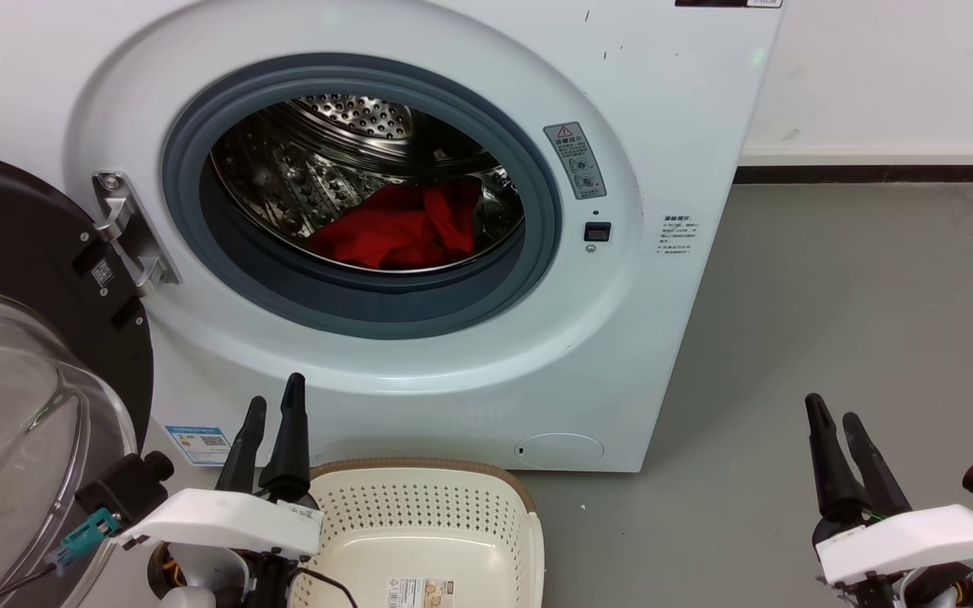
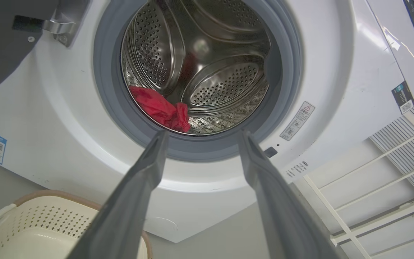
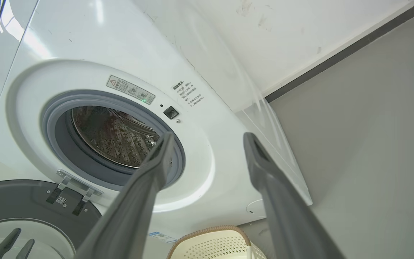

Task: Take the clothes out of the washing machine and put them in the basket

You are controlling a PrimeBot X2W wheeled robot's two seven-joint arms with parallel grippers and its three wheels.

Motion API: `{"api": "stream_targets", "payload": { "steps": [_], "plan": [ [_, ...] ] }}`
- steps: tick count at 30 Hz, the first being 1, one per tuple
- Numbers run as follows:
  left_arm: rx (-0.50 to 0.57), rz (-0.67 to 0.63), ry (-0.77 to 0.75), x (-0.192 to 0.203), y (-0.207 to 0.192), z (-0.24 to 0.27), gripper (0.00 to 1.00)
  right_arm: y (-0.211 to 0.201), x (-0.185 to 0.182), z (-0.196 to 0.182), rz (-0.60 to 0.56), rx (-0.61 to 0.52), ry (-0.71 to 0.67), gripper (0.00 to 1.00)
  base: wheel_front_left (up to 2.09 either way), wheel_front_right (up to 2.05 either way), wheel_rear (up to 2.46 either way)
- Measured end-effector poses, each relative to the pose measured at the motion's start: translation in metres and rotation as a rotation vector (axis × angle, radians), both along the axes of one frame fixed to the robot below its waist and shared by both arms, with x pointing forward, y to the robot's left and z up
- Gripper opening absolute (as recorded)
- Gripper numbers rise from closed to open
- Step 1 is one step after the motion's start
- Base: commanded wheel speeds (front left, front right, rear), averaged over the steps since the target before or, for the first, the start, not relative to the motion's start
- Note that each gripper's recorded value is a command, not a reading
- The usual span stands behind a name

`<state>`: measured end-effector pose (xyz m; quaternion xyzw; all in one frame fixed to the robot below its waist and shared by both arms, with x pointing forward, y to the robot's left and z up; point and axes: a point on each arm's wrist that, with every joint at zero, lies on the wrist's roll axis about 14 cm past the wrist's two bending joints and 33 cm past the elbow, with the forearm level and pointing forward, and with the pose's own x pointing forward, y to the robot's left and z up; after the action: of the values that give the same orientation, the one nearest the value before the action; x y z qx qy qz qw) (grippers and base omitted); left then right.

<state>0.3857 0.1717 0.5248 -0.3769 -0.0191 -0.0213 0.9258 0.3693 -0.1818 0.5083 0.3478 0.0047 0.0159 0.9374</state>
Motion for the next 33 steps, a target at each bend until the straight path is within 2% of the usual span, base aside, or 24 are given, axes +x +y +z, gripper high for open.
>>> {"api": "stream_targets", "payload": {
  "steps": [16, 33],
  "plan": [
    [0.232, 0.006, -0.031, -0.002, -0.003, 0.003, 1.00, 0.008, -0.003, 0.004, 0.031, -0.230, -0.022, 1.00, 0.00, 0.00, 0.00],
    [0.430, 0.008, -0.055, -0.003, -0.008, 0.003, 1.00, 0.012, -0.005, 0.006, 0.049, -0.423, -0.042, 1.00, 0.00, 0.00, 0.00]
  ]
}}
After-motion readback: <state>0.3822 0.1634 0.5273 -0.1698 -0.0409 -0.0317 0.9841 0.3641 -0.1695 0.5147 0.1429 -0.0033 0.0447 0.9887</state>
